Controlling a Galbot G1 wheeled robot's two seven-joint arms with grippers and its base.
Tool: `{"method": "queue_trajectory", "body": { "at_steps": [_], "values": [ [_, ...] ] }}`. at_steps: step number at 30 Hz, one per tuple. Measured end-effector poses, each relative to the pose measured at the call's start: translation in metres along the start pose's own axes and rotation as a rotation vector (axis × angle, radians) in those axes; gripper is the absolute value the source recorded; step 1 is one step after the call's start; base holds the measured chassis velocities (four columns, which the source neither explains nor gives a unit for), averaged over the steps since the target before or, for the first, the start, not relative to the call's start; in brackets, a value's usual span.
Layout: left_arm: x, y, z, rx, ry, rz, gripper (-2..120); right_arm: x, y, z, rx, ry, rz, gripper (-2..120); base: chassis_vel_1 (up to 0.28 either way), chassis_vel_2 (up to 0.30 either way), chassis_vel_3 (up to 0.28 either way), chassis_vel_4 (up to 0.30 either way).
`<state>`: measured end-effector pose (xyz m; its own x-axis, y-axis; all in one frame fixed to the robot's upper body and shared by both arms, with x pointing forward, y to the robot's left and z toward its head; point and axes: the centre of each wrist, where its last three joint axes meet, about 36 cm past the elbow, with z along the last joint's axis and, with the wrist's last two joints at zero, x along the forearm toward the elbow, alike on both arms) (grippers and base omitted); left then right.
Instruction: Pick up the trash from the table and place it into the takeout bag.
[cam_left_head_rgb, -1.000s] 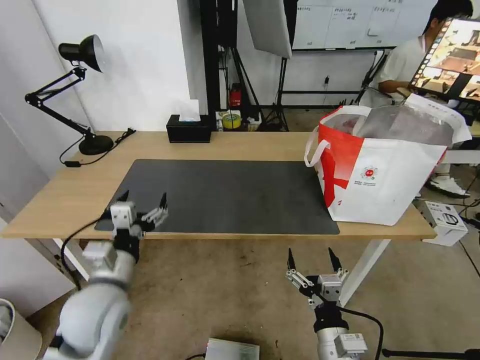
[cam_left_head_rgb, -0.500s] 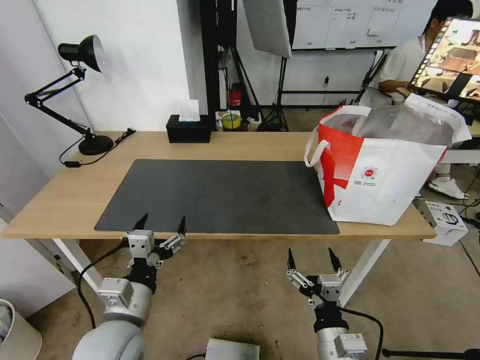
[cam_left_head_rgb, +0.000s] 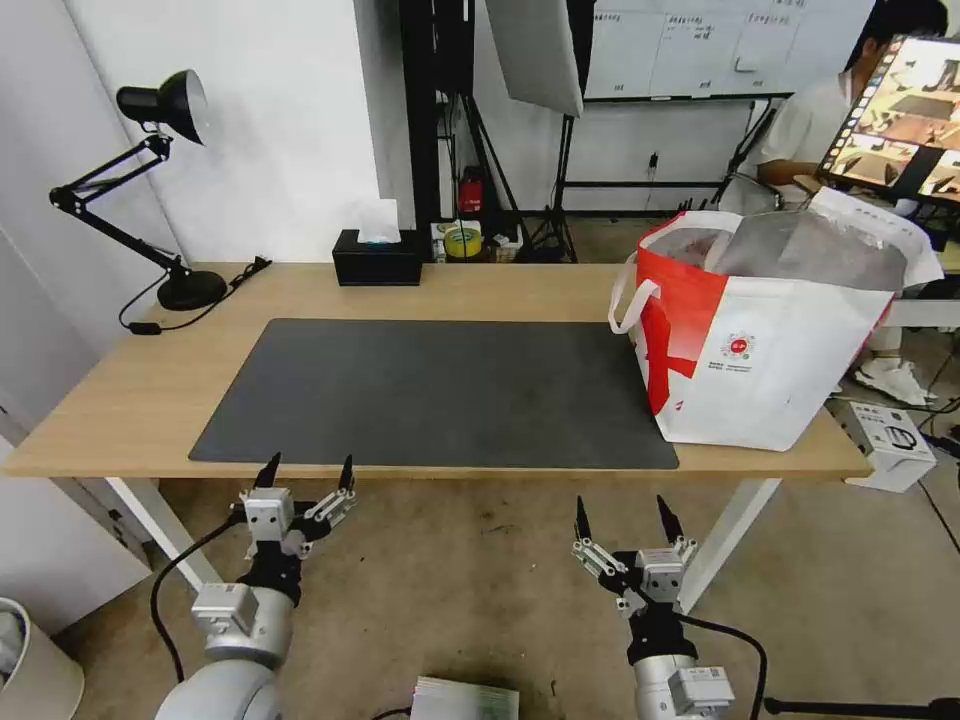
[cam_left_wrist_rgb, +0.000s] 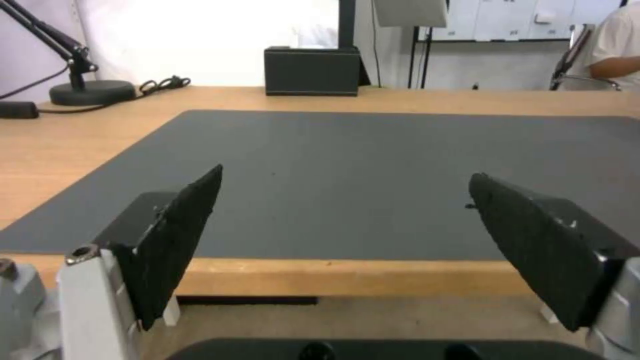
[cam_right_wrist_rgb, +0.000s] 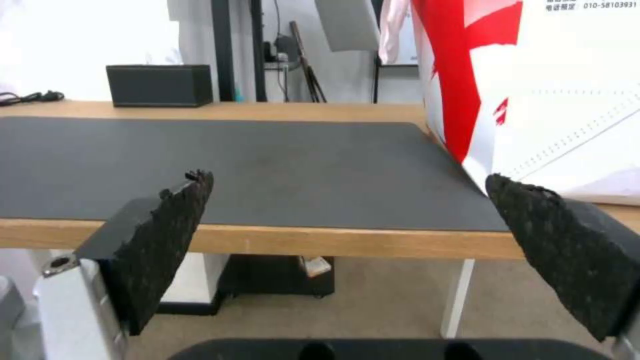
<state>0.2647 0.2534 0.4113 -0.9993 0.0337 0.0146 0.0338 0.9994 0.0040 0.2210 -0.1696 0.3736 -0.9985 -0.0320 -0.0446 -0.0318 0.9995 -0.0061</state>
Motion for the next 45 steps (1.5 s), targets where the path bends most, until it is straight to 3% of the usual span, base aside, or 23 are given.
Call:
{"method": "queue_trajectory", "body": {
  "at_steps": [15,45],
  "values": [
    [0.02,0.005,0.017,0.002,0.009,-0.007,100,0.0,0.0,0.0,0.0,0.0,0.0,100,0.0,0.0,0.0,0.0],
    [0.023,0.011,0.016,-0.03,0.0,-0.006,100,0.0,0.0,0.0,0.0,0.0,0.0,100,0.0,0.0,0.0,0.0]
  ]
}}
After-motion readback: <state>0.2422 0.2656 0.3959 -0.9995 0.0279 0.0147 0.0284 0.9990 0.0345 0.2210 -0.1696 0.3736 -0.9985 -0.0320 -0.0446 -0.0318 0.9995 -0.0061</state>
